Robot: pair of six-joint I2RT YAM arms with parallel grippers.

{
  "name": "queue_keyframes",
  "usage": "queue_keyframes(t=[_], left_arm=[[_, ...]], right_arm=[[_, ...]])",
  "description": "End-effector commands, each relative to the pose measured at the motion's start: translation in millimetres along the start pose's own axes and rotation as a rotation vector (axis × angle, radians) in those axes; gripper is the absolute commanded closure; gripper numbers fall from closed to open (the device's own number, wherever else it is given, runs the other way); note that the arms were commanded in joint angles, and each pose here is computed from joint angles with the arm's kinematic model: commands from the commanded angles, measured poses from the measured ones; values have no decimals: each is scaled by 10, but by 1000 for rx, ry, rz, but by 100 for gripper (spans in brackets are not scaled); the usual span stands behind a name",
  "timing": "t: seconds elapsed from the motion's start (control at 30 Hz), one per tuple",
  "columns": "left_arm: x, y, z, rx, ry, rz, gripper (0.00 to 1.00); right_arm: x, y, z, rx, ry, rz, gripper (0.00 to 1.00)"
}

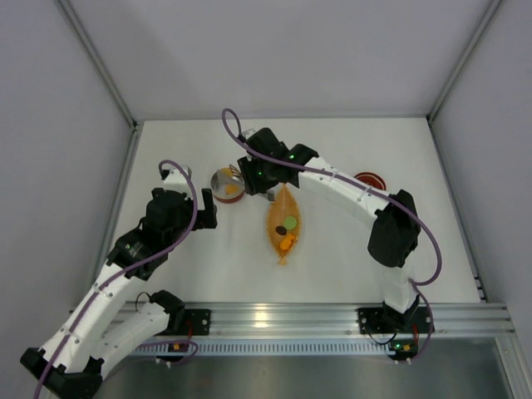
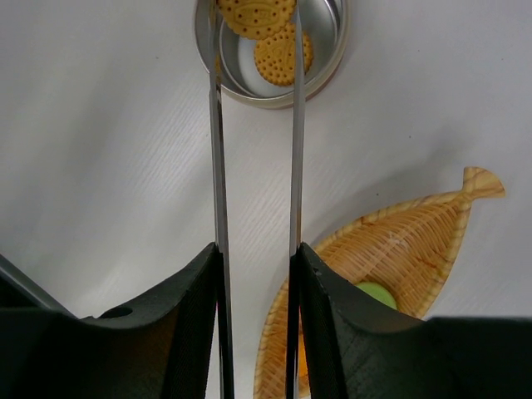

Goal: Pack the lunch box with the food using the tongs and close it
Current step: Place the fake food in the packing box.

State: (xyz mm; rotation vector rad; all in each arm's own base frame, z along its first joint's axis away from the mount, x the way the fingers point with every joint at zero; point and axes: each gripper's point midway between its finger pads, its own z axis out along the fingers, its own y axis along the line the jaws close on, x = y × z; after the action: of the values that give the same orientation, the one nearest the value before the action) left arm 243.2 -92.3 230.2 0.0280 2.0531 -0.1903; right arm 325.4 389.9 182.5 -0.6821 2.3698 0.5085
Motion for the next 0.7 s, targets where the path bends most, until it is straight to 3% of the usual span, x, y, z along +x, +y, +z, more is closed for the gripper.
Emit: queue_keyframes(t=[0.0,0.33,0.67], left_arm=[[-31,-9,-8,7,-16,-9,1],[-33,-8,-11,8,-18,-10,1],[-34,-5,-10,6,-18,-10,1]], right_arm=[[-190,142,-95,-30,-49,-8,62],[-222,158,-193,-35,-62,-10,50],[-215,6,-668,29,-111,-8,50]])
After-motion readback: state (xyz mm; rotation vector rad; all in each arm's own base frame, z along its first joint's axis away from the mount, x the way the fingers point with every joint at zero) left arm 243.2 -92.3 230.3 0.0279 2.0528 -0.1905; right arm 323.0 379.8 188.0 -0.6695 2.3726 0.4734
